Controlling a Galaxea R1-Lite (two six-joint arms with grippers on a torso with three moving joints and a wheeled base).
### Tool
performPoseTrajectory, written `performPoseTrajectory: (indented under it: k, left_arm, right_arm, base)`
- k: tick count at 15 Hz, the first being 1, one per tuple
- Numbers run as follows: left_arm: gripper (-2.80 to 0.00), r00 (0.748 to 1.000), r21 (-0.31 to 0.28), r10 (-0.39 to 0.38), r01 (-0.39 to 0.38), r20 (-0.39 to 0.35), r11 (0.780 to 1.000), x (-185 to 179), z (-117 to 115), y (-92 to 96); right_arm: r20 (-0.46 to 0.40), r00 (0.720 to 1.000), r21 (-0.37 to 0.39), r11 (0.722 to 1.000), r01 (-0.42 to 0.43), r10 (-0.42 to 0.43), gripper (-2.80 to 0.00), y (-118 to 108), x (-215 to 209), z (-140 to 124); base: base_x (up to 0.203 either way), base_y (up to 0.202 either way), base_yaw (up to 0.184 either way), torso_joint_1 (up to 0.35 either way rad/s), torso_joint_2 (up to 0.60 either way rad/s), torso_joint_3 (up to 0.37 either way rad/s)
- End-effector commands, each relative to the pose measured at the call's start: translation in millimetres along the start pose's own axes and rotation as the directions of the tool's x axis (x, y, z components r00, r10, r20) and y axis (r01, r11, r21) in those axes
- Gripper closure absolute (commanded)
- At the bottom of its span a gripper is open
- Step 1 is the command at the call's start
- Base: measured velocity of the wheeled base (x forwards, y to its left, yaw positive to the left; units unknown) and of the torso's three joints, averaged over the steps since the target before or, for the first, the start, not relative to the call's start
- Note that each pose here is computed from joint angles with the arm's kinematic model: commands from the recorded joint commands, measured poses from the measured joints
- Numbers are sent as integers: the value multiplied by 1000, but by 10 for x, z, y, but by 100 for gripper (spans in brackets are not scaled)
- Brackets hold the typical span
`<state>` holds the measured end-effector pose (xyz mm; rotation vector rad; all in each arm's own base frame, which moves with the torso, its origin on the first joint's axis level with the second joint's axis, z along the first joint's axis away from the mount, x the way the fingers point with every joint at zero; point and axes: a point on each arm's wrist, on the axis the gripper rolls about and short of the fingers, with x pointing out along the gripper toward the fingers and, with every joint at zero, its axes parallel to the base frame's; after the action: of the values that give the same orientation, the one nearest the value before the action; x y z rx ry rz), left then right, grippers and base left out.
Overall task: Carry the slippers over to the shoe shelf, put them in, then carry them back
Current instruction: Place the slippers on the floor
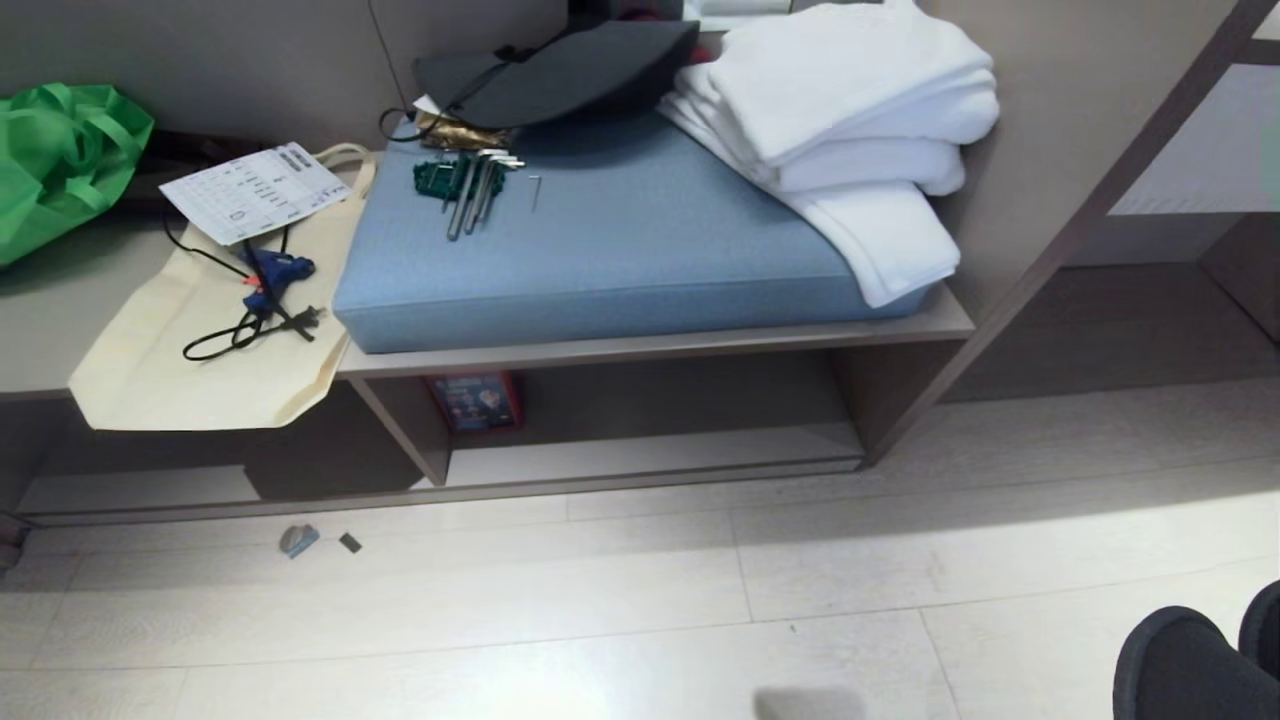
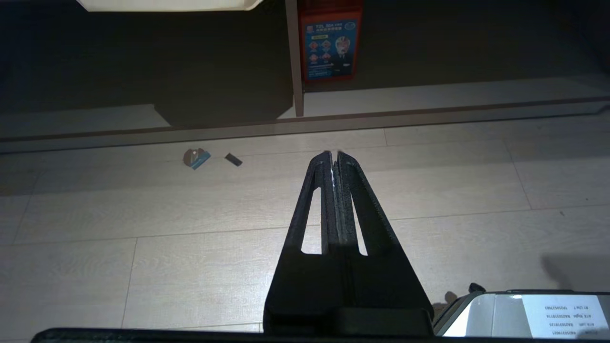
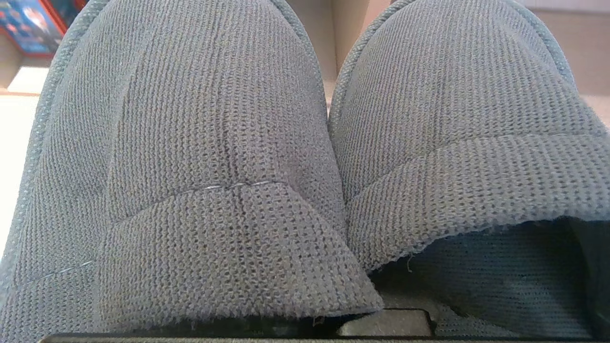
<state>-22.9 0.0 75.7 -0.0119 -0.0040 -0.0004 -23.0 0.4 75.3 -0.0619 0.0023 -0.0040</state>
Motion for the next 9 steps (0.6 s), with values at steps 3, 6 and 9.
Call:
performPoseTrajectory:
  k: [3, 6, 9]
  left_arm:
    - [0, 1000, 0, -1, 1, -1, 1000, 1, 1, 0]
    - [0, 1000, 0, -1, 1, -1, 1000, 1, 1, 0]
    - [0, 1000, 0, 0, 0, -1, 1000, 1, 1, 0]
  right_arm:
    - [-2, 1000, -1, 1000, -1, 1, 0, 0, 2, -2]
    - [-1, 1000, 0, 1000, -1, 1, 0, 0, 1, 1]
    - [-2, 1000, 1, 1000, -1, 1, 0, 0, 2, -2]
  base:
    - [0, 0, 0, 5, 3, 206]
    - [0, 0, 0, 2, 3, 197]
    - [0, 0, 0, 1, 3, 204]
